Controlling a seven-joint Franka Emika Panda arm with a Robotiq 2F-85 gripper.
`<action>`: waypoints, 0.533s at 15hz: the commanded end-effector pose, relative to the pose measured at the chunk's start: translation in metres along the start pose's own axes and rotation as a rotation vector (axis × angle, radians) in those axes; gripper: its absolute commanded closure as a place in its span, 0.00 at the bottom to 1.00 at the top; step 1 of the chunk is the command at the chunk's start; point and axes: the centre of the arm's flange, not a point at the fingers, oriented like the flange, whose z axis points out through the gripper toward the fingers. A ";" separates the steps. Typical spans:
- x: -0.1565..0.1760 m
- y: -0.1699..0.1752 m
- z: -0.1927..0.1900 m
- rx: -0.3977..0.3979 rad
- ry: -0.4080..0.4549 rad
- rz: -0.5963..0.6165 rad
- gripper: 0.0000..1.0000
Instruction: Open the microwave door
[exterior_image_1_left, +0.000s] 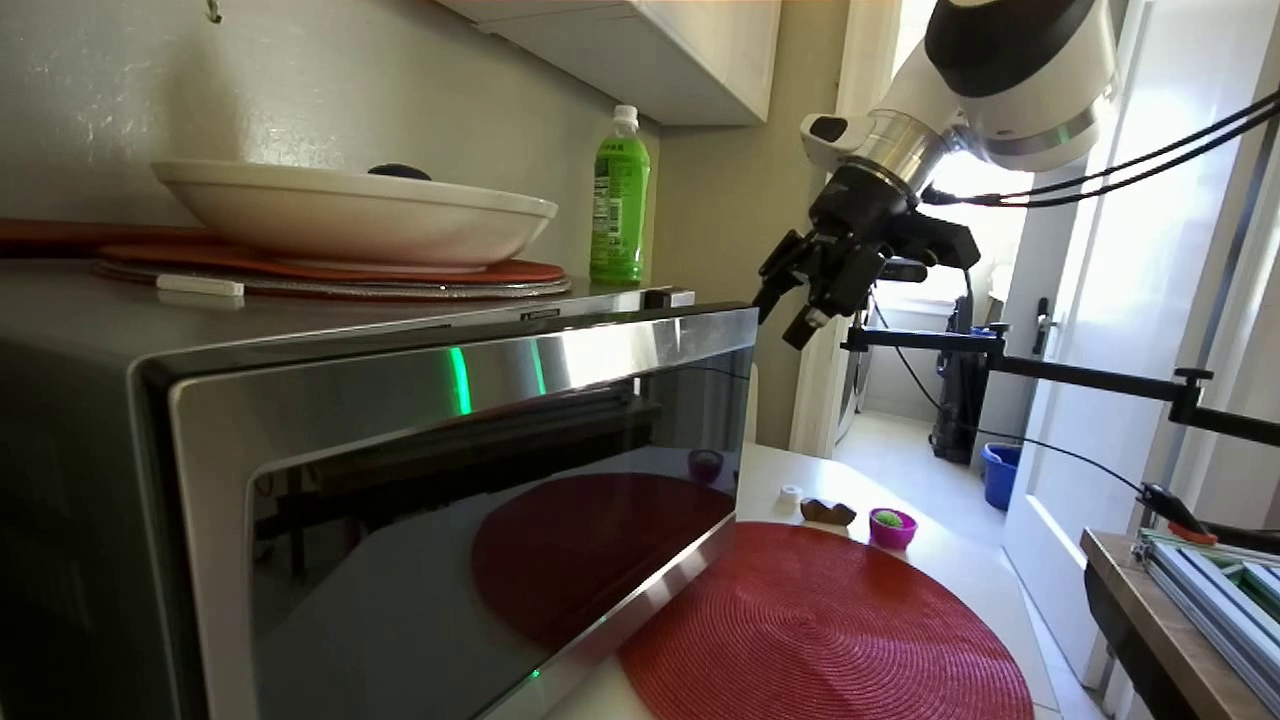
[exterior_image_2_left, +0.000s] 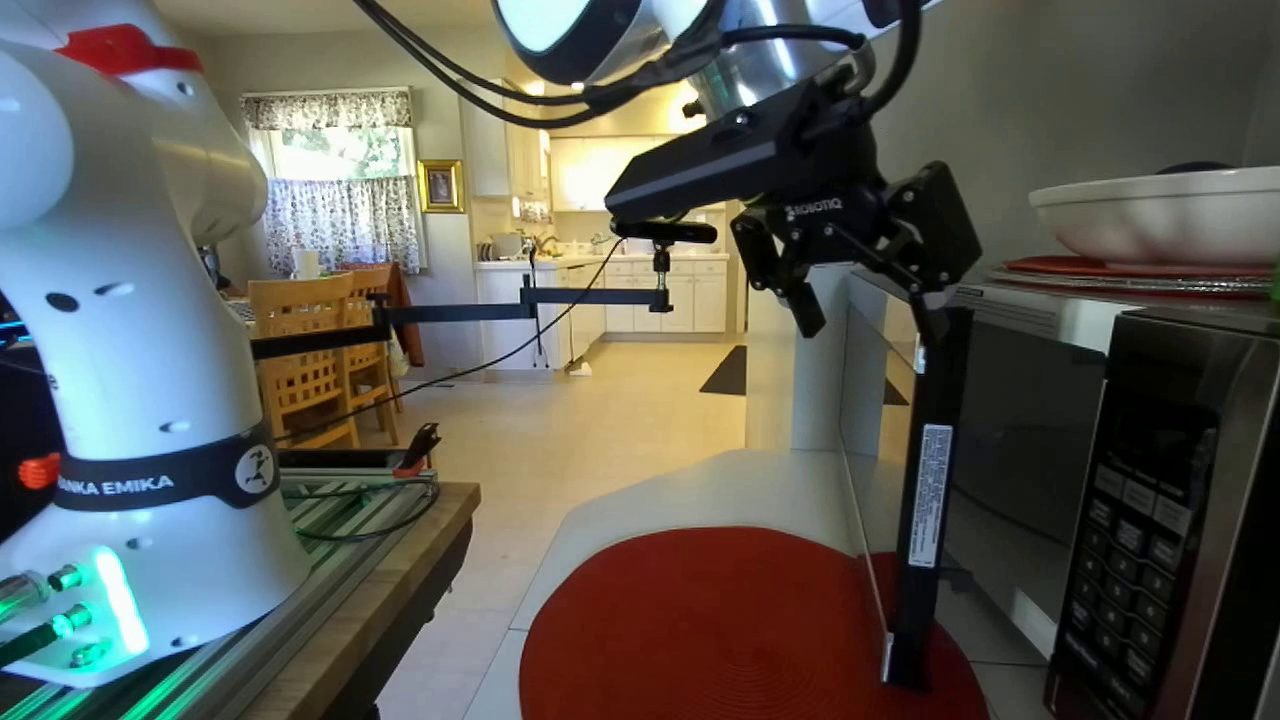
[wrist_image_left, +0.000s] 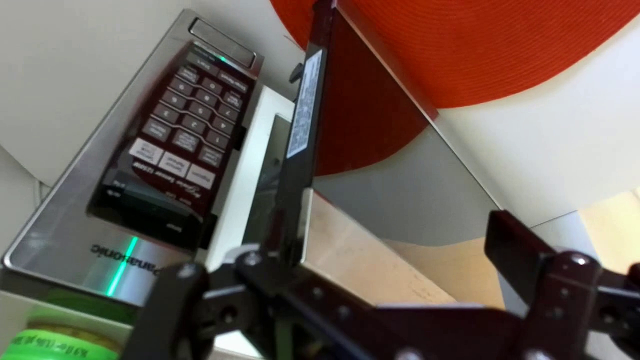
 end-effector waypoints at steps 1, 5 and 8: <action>0.021 -0.048 -0.028 0.057 0.010 -0.013 0.00; 0.019 -0.075 -0.039 0.049 -0.040 0.042 0.00; 0.023 -0.095 -0.047 0.071 -0.097 0.093 0.00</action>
